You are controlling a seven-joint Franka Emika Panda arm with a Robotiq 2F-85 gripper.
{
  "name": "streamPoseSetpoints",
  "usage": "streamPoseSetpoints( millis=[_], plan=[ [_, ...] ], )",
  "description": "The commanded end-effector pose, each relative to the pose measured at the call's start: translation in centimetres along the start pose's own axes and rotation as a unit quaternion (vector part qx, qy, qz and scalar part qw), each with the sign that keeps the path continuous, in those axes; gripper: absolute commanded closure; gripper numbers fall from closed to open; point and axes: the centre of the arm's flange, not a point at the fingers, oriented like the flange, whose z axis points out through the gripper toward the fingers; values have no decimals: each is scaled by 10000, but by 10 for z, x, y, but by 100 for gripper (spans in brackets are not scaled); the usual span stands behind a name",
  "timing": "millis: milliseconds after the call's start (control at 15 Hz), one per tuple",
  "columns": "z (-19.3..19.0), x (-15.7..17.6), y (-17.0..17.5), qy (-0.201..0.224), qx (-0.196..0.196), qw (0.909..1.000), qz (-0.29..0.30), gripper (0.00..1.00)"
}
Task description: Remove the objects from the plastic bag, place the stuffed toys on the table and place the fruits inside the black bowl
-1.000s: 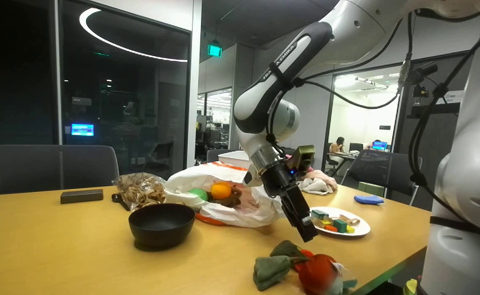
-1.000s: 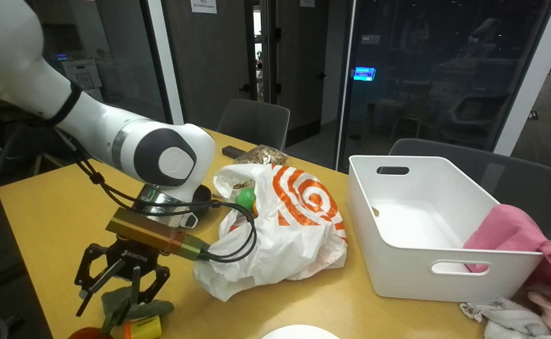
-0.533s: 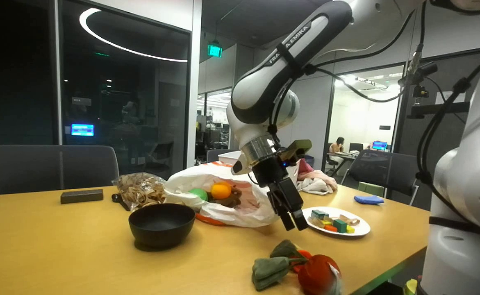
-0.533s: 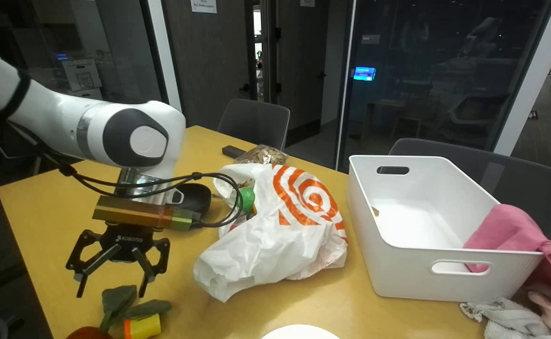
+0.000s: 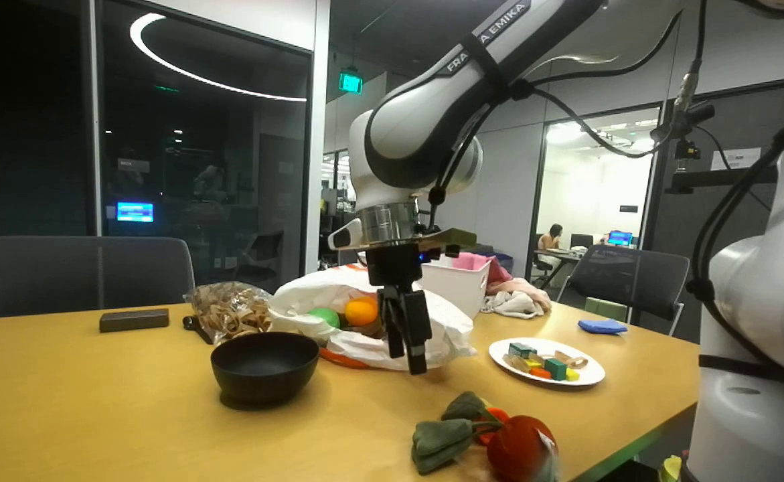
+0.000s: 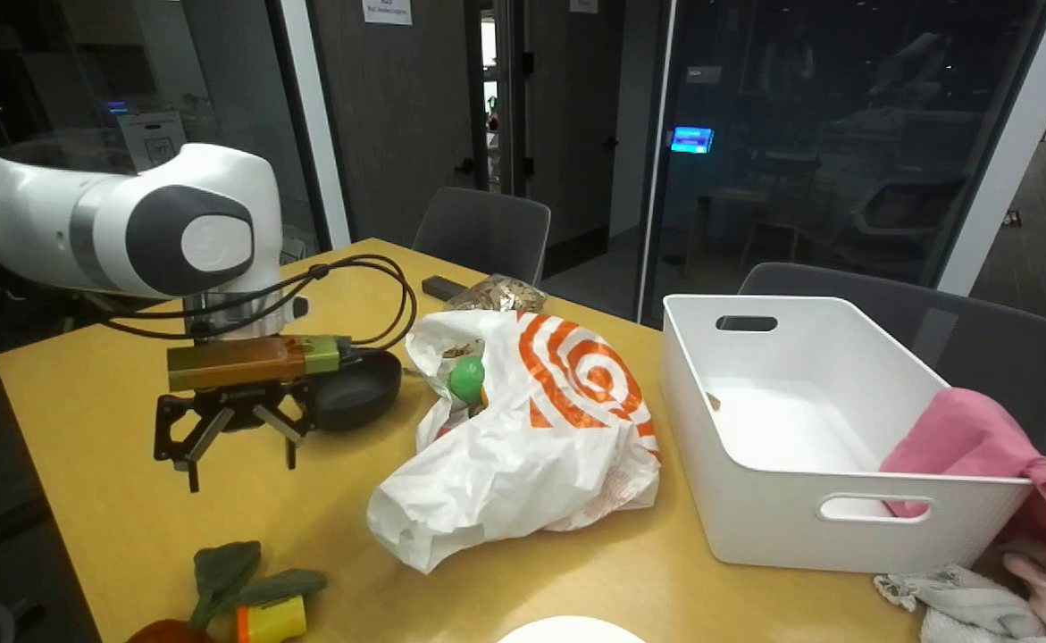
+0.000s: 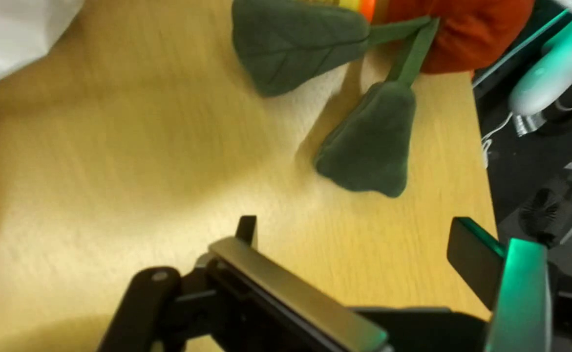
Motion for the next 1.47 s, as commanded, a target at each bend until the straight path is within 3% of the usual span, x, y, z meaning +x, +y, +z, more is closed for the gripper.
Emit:
streamPoseSetpoints(
  millis=[0, 267, 400, 467, 867, 1067, 1200, 1400],
  plan=[
    [-19, 19, 9, 347, -818, 9960, -77, 0],
    [-35, 34, 31, 495, -1608, 9857, 35, 0],
    [-41, 37, 41, 454, -1815, 9822, 162, 0],
    [-35, 25, 27, 464, -1592, 9862, 18, 0],
    [-32, 32, 35, 439, -1564, 9867, 70, 0],
    [-35, 51, 49, 597, -1754, 9826, 97, 0],
    [-42, 63, 63, 798, -1810, 9797, 329, 0],
    [-55, 79, 89, 1175, -1813, 9695, 1154, 0]
  ],
)
